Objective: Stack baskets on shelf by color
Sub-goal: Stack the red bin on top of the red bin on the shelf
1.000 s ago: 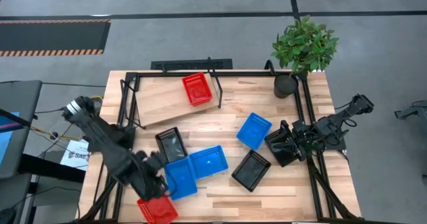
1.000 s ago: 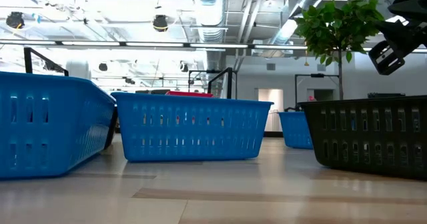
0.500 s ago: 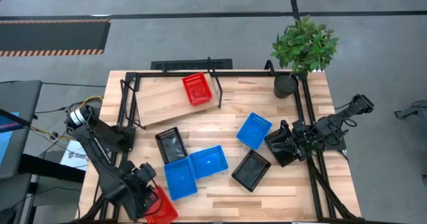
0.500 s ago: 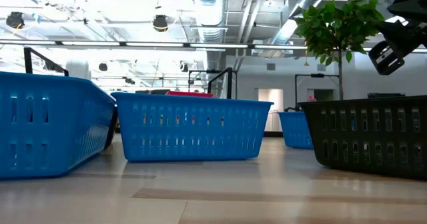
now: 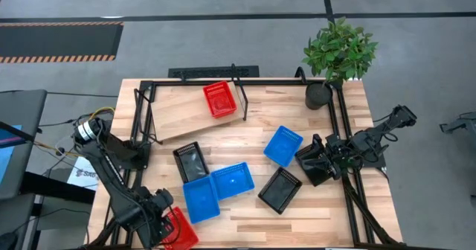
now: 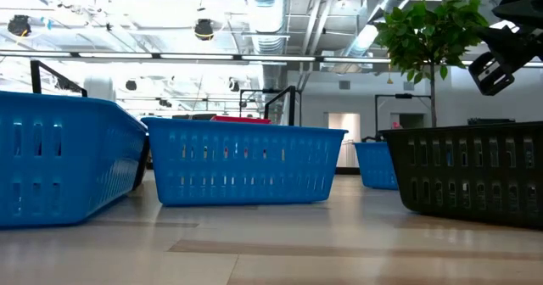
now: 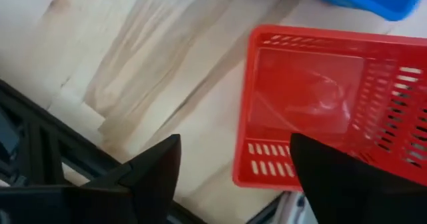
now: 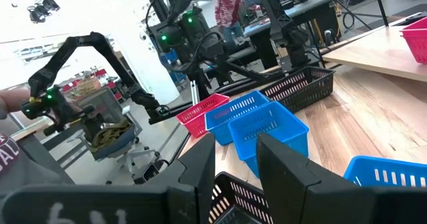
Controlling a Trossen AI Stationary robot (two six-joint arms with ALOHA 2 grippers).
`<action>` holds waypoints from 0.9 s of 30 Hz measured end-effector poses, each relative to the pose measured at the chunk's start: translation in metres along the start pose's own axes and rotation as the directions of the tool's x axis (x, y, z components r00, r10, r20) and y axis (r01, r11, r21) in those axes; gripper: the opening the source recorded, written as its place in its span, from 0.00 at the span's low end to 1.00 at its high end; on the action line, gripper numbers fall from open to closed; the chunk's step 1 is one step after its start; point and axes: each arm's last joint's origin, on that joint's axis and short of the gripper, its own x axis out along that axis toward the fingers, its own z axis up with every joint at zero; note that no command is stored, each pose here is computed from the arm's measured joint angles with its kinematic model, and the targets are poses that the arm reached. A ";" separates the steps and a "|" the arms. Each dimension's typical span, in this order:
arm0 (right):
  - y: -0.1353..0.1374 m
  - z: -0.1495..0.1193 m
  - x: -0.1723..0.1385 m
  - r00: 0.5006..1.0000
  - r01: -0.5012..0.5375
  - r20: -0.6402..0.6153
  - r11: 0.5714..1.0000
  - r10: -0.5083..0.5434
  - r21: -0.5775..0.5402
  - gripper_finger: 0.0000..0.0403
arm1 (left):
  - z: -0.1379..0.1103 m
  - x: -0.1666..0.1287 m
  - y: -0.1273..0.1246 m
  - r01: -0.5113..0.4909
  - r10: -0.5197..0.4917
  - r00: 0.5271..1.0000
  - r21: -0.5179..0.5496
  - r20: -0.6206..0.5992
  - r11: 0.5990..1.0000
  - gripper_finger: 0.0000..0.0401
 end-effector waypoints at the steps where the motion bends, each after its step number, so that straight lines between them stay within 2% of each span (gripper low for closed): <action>1: 0.000 0.000 0.000 1.000 0.000 0.000 1.000 0.000 0.000 0.33 | 0.000 0.002 0.001 -0.006 0.006 1.000 0.001 -0.001 1.000 0.69; 4: 0.000 0.000 0.000 1.000 0.000 0.000 1.000 0.000 0.000 0.33 | 0.000 0.009 0.002 -0.003 0.004 1.000 0.009 -0.004 1.000 0.70; 9: 0.000 0.000 0.000 1.000 0.000 0.000 1.000 0.000 0.000 0.33 | -0.002 0.028 0.001 0.060 -0.058 0.997 0.036 -0.046 0.998 0.70; 16: 0.000 0.000 0.000 1.000 0.000 0.001 1.000 0.000 0.001 0.33 | 0.000 0.049 0.014 -0.005 0.006 0.999 0.036 -0.048 0.999 0.68; 22: 0.000 0.000 0.000 1.000 0.000 0.001 1.000 0.000 0.001 0.33 | 0.001 0.063 0.018 0.009 -0.006 0.996 0.035 -0.085 0.999 0.50; 27: 0.000 0.000 0.000 1.000 0.000 0.000 1.000 0.000 0.001 0.33 | 0.004 0.064 0.019 -0.004 0.008 0.994 0.038 -0.108 0.999 0.28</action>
